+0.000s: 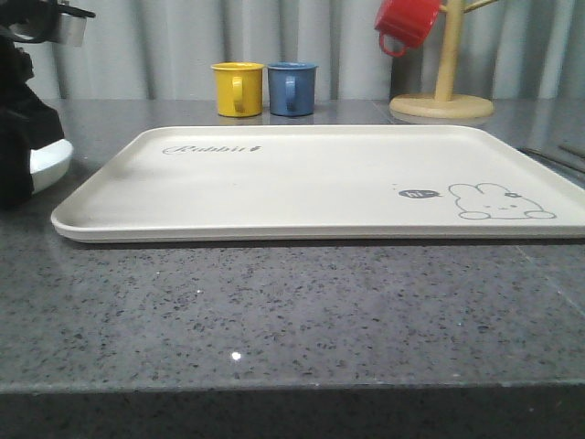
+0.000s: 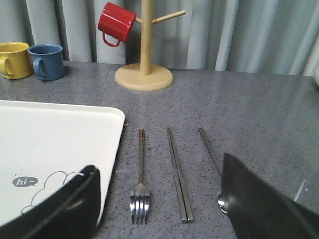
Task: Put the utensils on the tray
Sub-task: 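Lift the white plate with the left gripper onto the tray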
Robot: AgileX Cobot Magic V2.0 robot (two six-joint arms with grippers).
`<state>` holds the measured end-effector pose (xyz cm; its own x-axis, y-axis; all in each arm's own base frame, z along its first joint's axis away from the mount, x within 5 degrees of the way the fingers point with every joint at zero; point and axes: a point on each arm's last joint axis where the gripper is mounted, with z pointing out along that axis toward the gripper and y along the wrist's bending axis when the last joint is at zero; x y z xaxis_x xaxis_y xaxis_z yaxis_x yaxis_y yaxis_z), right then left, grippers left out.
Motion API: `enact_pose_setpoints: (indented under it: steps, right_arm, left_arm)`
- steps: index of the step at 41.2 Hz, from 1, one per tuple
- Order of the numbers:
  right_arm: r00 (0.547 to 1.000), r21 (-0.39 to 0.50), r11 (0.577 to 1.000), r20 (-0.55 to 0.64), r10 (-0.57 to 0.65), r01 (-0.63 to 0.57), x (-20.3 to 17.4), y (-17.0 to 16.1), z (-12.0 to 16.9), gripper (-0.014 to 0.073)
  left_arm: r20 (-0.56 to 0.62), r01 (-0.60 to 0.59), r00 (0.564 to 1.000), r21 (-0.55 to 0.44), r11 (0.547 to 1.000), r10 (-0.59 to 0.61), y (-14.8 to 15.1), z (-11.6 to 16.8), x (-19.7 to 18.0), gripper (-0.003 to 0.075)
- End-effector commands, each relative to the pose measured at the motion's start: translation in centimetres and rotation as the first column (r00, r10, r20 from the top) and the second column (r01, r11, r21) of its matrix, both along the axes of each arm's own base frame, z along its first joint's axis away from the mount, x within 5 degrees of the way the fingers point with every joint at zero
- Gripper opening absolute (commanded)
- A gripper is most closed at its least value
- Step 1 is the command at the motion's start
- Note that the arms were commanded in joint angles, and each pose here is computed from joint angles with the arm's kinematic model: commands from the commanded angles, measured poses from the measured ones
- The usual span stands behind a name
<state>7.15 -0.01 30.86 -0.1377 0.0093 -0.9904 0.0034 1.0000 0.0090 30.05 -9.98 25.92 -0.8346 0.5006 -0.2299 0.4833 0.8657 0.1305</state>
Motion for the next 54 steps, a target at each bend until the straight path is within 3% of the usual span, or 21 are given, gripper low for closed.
enact_pose_setpoints:
  steps: [1, 12, 24, 30, 37, 54]
  right_arm:
    - [0.995, -0.009, 1.0, 0.101, -0.01, 0.011, 0.1, -0.1, 1.8, 0.0536]
    - [0.995, -0.009, 1.0, 0.101, -0.01, 0.011, 0.1, -0.1, 1.8, 0.0536]
    - [0.995, -0.009, 1.0, 0.101, -0.01, 0.011, 0.1, -0.1, 1.8, 0.0536]
    - [0.995, -0.009, 1.0, 0.101, -0.01, 0.011, 0.1, -0.1, 1.8, 0.0536]
    - [0.995, -0.009, 1.0, 0.101, -0.01, 0.011, 0.1, -0.1, 1.8, 0.0536]
    - [0.995, -0.009, 1.0, 0.101, -0.01, 0.011, 0.1, -0.1, 1.8, 0.0536]
  left_arm:
    - [0.097, -0.005, 0.995, -0.046, 0.999, 0.009, 0.0, 2.8, -0.2, -0.0019]
    - [0.317, 0.092, 0.946, -0.061, 0.994, -0.068, -1.6, 9.6, -1.5, -0.0019]
    - [0.438, 0.335, 0.856, -0.065, 0.94, -0.274, -8.6, 13.4, -4.1, -0.0018]
    - [0.417, 0.427, 0.831, -0.057, 0.902, -0.367, -12.3, 12.5, -5.0, -0.0019]
    - [0.345, 0.472, 0.833, -0.036, 0.881, -0.432, -15.1, 9.8, -4.8, -0.0019]
    - [0.22, 0.468, 0.865, -0.027, 0.883, -0.452, -17.4, 4.8, -3.1, -0.0011]
